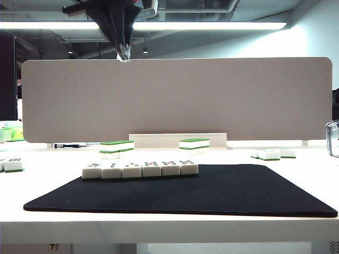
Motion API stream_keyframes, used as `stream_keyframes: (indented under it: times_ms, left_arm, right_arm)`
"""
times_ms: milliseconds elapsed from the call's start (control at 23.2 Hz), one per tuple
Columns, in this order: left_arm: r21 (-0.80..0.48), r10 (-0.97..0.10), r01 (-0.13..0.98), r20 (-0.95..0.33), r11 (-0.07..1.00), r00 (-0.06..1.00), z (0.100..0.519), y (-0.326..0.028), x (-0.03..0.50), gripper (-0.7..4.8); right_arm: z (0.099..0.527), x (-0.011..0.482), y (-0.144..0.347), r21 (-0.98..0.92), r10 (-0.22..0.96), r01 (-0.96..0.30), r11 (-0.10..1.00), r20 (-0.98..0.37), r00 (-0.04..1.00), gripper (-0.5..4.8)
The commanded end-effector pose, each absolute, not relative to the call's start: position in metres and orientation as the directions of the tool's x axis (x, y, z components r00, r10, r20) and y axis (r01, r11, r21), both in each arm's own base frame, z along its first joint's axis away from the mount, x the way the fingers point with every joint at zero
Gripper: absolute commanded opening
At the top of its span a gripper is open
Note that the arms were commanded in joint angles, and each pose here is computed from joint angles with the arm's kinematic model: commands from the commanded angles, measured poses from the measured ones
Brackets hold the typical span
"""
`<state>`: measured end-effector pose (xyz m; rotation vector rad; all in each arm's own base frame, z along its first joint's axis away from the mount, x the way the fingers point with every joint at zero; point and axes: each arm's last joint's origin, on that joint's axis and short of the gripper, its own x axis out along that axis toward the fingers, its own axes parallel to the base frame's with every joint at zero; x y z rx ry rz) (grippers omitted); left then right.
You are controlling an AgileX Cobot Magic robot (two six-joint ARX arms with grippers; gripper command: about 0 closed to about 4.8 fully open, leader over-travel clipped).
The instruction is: Align six mahjong tiles in a row on the table.
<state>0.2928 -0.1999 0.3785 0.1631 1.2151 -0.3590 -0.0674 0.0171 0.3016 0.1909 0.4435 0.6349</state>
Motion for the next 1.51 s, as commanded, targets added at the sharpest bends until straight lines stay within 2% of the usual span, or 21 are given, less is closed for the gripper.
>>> stream_keyframes:
  times_ms: [43,733,948,1034,1121,1336,1509]
  left_arm:
    - [-0.070,-0.196,0.361,-0.924,0.930,0.327,0.390,-0.194,0.284,-0.06]
    - [-0.083,-0.212,0.366,-0.920,0.927,0.329,0.394,-0.194,0.282,-0.06]
    - [-0.022,-0.157,0.347,-0.917,0.938,0.366,0.394,-0.192,0.283,-0.06]
    - [0.118,-0.041,0.327,-0.896,0.937,0.442,0.394,-0.189,0.285,-0.06]
    - [0.199,0.029,0.265,-0.845,0.944,0.535,0.396,-0.189,0.292,-0.06]
    - [0.202,0.034,0.155,-0.705,0.967,0.708,0.407,-0.185,0.301,-0.06]
    - [0.155,0.010,0.116,-0.638,0.981,0.770,0.407,-0.176,0.302,-0.06]
  right_arm:
    - [0.302,-0.070,0.017,0.291,0.613,-0.540,0.790,-0.323,0.721,-0.01]
    - [0.302,-0.070,0.017,0.291,0.613,-0.540,0.790,-0.323,0.721,-0.01]
    - [0.302,-0.070,0.017,0.291,0.613,-0.541,0.789,-0.323,0.721,-0.01]
    - [0.302,-0.070,0.017,0.291,0.613,-0.541,0.789,-0.323,0.721,-0.01]
    - [0.302,-0.070,0.017,0.291,0.613,-0.541,0.789,-0.323,0.721,-0.01]
    - [0.302,-0.070,0.017,0.291,0.613,-0.541,0.789,-0.323,0.721,-0.01]
    - [0.302,-0.070,0.017,0.291,0.613,-0.541,0.789,-0.323,0.721,-0.01]
